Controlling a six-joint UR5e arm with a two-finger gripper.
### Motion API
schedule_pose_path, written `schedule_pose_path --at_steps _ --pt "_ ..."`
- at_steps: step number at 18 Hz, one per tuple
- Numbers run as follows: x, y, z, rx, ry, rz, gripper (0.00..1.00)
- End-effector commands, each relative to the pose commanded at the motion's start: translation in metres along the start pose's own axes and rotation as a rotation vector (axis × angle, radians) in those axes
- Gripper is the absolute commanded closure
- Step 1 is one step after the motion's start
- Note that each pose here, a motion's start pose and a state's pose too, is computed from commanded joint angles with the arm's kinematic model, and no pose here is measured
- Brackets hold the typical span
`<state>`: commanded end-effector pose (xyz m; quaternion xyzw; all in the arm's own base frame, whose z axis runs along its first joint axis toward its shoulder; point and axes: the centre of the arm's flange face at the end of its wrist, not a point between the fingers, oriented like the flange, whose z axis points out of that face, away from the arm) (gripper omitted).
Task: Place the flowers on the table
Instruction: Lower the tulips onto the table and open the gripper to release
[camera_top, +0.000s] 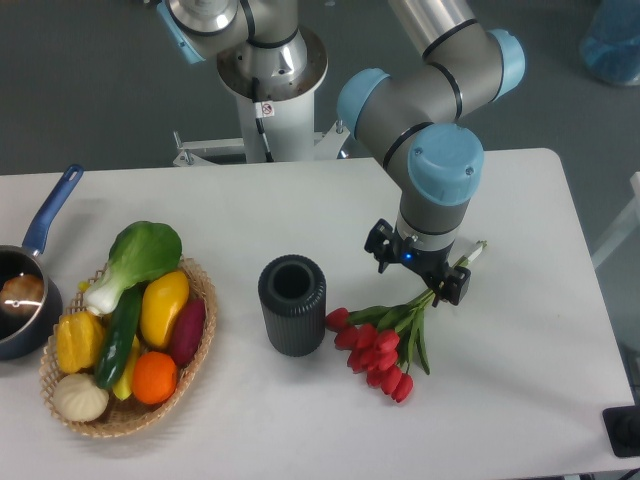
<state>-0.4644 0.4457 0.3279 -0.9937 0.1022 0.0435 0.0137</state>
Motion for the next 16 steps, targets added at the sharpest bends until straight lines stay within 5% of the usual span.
schedule_pose_path --at_steps 5,16 --pt "-0.019 0.01 -0.017 0.04 -0.069 -0.008 0.0" --pt "-0.059 0.061 -0.028 0.067 -0.086 -0.001 0.0"
